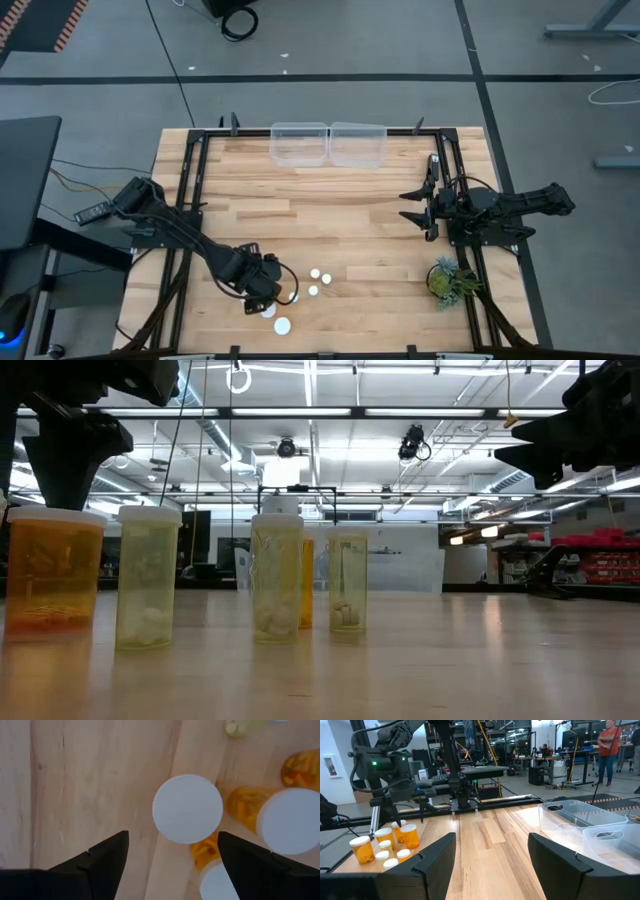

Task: Pick and place medicine bottles into bin by pill shape (circle, oval)
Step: Put the large orange pill bottle into the left transparent bin

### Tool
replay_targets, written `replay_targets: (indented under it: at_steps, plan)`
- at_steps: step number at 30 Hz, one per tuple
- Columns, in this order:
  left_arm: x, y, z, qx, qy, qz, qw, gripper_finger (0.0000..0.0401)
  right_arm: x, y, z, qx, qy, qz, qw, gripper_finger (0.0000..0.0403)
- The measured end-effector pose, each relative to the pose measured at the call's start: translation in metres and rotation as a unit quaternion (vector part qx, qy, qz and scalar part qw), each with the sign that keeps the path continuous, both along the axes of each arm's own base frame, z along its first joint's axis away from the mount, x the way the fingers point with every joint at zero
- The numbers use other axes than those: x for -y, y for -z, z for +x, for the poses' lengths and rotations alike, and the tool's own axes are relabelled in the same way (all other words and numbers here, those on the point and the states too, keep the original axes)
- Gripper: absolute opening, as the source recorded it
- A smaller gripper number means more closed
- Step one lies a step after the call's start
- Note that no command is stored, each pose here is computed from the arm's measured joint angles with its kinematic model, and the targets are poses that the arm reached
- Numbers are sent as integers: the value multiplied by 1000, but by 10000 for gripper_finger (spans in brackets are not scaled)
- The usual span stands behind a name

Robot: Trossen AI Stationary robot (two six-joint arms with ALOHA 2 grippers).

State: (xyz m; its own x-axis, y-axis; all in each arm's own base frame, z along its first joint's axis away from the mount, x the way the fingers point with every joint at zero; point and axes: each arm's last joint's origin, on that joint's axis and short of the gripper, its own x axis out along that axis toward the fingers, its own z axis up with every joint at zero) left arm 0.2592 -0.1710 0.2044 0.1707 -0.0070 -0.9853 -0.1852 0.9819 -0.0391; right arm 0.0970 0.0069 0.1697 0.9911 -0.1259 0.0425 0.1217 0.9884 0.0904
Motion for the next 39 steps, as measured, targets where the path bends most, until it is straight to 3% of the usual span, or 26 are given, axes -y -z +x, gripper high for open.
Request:
replay_targets:
  at_steps: [39]
  plan:
    - [-2, 20, 17, 7, -25, 6, 1000, 314, 0, 0, 0, 0, 0, 0, 1000, 255]
